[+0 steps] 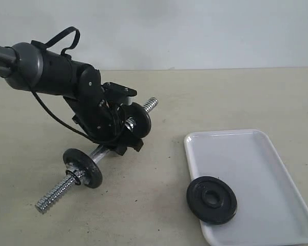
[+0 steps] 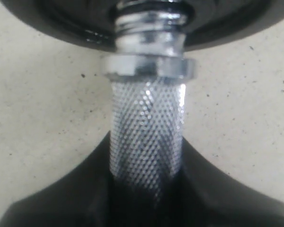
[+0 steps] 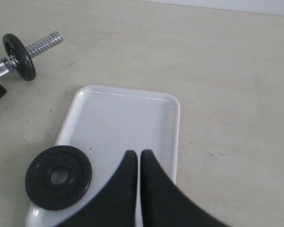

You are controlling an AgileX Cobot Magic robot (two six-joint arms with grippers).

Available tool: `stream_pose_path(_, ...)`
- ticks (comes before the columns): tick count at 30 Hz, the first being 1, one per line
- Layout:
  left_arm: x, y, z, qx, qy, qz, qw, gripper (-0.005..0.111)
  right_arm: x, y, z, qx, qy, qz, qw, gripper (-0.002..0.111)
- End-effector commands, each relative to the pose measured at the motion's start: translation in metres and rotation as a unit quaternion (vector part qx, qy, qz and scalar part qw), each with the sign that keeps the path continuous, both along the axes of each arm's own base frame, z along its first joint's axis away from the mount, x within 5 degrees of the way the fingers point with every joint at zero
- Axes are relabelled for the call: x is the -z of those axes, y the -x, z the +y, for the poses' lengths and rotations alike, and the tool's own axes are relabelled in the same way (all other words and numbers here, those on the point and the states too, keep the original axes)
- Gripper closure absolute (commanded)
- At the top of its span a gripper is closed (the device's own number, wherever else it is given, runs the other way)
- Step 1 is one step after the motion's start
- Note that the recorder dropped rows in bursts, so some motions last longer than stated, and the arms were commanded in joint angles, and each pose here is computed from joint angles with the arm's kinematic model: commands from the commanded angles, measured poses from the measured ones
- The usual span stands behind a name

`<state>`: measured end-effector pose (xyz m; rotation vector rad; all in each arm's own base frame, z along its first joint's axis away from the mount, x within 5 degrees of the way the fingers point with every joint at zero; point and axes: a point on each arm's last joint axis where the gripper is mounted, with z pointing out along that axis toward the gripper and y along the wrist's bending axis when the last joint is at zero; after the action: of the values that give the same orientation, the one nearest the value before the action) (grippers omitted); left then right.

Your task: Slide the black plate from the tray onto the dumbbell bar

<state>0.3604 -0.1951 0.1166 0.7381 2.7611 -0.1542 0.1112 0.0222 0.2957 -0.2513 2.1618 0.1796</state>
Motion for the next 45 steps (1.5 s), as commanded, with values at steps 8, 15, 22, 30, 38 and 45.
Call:
stream_pose_path(8,-0.001,0.001,0.000,0.024,-0.005,-0.005,1.000,0.102,-0.003,0.000,0.001,-0.004,0.001,-0.008,1.000,0.109)
stream_pose_path(15,-0.001,0.000,0.000,0.035,-0.008,-0.007,0.999,0.102,-0.003,0.000,0.001,-0.004,0.001,-0.008,1.000,0.109)
stream_pose_path(22,0.001,0.003,0.000,0.048,-0.009,-0.003,0.999,0.102,-0.002,0.001,0.001,-0.006,0.001,-0.003,1.000,0.109)
stream_pose_path(30,0.018,0.015,0.008,0.043,-0.001,-0.028,0.999,0.102,-0.002,0.001,0.001,-0.006,0.001,-0.003,1.000,0.109)
stream_pose_path(38,0.020,0.035,0.020,0.037,0.012,-0.071,0.997,0.102,-0.002,0.001,0.001,-0.006,0.001,-0.003,1.000,0.109)
stream_pose_path(45,0.006,0.047,0.027,0.034,0.024,-0.103,0.994,0.102,-0.002,0.001,0.001,-0.006,0.001,-0.003,1.000,0.109)
